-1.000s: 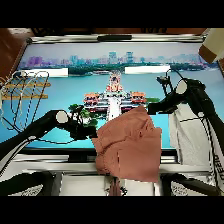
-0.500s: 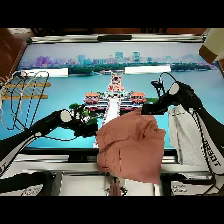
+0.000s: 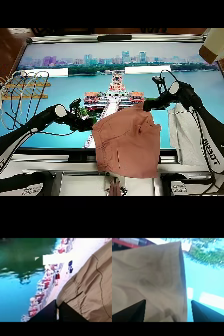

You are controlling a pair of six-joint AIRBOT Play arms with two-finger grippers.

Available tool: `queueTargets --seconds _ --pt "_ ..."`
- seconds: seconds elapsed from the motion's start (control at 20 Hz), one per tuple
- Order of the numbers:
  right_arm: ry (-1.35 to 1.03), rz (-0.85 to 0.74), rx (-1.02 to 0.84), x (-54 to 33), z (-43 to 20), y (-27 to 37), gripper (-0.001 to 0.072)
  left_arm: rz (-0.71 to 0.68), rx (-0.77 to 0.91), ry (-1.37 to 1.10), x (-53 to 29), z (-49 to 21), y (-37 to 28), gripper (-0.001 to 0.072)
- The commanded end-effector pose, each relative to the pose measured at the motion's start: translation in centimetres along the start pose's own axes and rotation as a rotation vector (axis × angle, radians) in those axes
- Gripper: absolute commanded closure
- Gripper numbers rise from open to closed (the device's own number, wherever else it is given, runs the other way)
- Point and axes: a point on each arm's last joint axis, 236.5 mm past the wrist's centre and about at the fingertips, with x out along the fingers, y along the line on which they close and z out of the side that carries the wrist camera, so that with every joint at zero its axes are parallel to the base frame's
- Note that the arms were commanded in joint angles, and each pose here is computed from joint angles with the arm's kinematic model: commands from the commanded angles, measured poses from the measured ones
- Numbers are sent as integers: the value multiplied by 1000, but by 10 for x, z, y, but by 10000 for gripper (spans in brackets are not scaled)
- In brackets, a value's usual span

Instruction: Fold the shirts.

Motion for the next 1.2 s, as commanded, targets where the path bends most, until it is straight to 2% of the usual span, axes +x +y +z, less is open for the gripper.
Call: queueTargets --seconds 0.0,0.35,0.5,0.55,0.6,0.7,0.75,0.85,1.15 --pt "-118 58 94 13 32 9 22 -14 28 -14 -6 8 -5 665" --pt "-110 79 187 42 33 4 22 -14 28 -11 -5 7 -5 665" --pt "-105 114 255 46 34 10 45 -14 29 -23 -5 10 -5 665" --pt "-104 132 271 47 34 13 163 -14 29 -29 -6 11 -5 665" --pt "-105 141 278 47 35 15 357 -15 34 -34 -7 13 -5 665" --pt "-115 159 282 45 38 19 630 -23 73 -56 -13 22 -10 665" --pt "-122 159 272 42 41 19 655 -30 88 -78 -20 32 -13 665" --pt "-182 153 213 27 61 21 655 -45 95 -145 -40 59 -17 665" --pt "-557 122 119 -79 170 27 655 -65 73 -410 -133 150 -2 664"
